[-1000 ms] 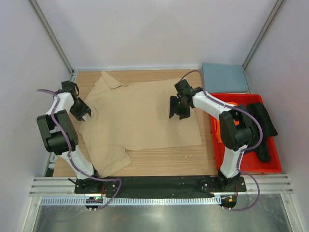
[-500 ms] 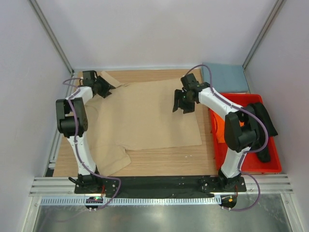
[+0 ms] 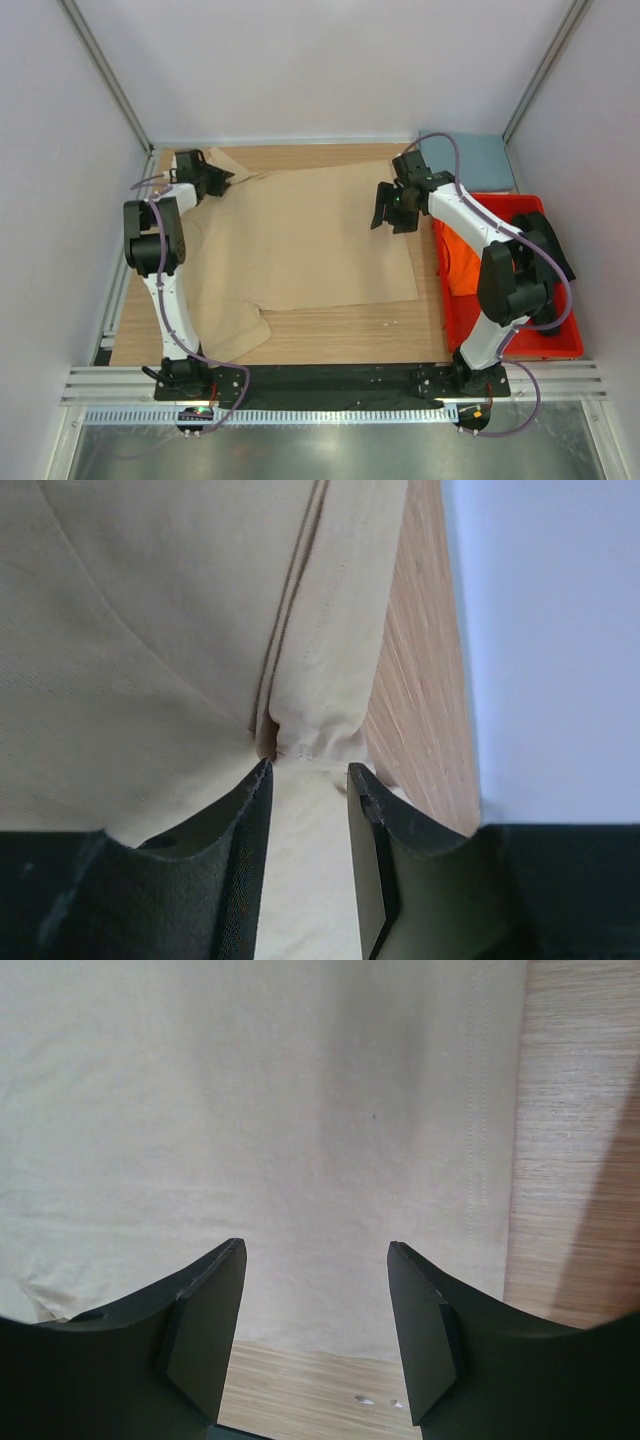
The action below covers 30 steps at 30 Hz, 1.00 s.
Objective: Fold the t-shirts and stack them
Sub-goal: Flatten the tshirt out
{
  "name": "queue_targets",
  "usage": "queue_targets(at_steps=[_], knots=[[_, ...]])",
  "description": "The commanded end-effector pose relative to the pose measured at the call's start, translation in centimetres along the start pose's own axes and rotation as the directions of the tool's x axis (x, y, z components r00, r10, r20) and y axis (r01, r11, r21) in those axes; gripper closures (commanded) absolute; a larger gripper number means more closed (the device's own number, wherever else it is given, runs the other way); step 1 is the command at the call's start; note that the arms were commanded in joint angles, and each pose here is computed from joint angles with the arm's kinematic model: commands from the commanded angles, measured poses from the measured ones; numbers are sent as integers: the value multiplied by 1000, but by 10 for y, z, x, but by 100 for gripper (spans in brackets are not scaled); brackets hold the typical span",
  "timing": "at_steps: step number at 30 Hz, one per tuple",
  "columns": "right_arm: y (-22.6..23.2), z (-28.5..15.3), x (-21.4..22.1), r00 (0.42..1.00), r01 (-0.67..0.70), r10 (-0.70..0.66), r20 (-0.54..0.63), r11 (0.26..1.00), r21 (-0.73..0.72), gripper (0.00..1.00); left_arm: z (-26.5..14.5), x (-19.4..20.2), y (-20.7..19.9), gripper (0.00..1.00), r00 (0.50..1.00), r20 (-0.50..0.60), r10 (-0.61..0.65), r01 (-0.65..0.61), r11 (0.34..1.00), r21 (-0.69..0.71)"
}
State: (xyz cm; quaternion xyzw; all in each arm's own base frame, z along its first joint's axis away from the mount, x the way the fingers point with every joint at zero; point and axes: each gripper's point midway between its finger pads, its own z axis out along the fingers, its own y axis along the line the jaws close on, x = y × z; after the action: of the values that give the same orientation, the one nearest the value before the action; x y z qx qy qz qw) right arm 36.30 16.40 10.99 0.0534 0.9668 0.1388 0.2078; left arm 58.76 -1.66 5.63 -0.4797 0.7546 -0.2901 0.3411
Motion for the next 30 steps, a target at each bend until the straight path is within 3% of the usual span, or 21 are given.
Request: queue_targets(at_steps=[1, 16, 19, 23, 30], knots=[[2, -13, -9, 999, 18, -18, 44, 1000, -19, 36, 9, -11, -13, 63, 997, 49, -55, 54, 998, 32], [-8, -12, -11, 999, -3, 4, 45, 1000, -21, 35, 17, -10, -4, 68, 995, 70, -67, 69, 997, -25], [-11, -12, -10, 999, -9, 10, 43, 1000, -16, 36, 20, -11, -8, 76, 996, 75, -45, 46, 999, -19], [-13, -10, -9, 999, -14, 14, 36, 1000, -18, 36, 22, -15, -24, 100, 997, 77, -25, 24, 1000, 14], [-15, -7, -7, 999, -25, 26, 29, 1000, -11, 36, 30, -12, -72, 100, 990, 100, 97, -110, 986, 125]])
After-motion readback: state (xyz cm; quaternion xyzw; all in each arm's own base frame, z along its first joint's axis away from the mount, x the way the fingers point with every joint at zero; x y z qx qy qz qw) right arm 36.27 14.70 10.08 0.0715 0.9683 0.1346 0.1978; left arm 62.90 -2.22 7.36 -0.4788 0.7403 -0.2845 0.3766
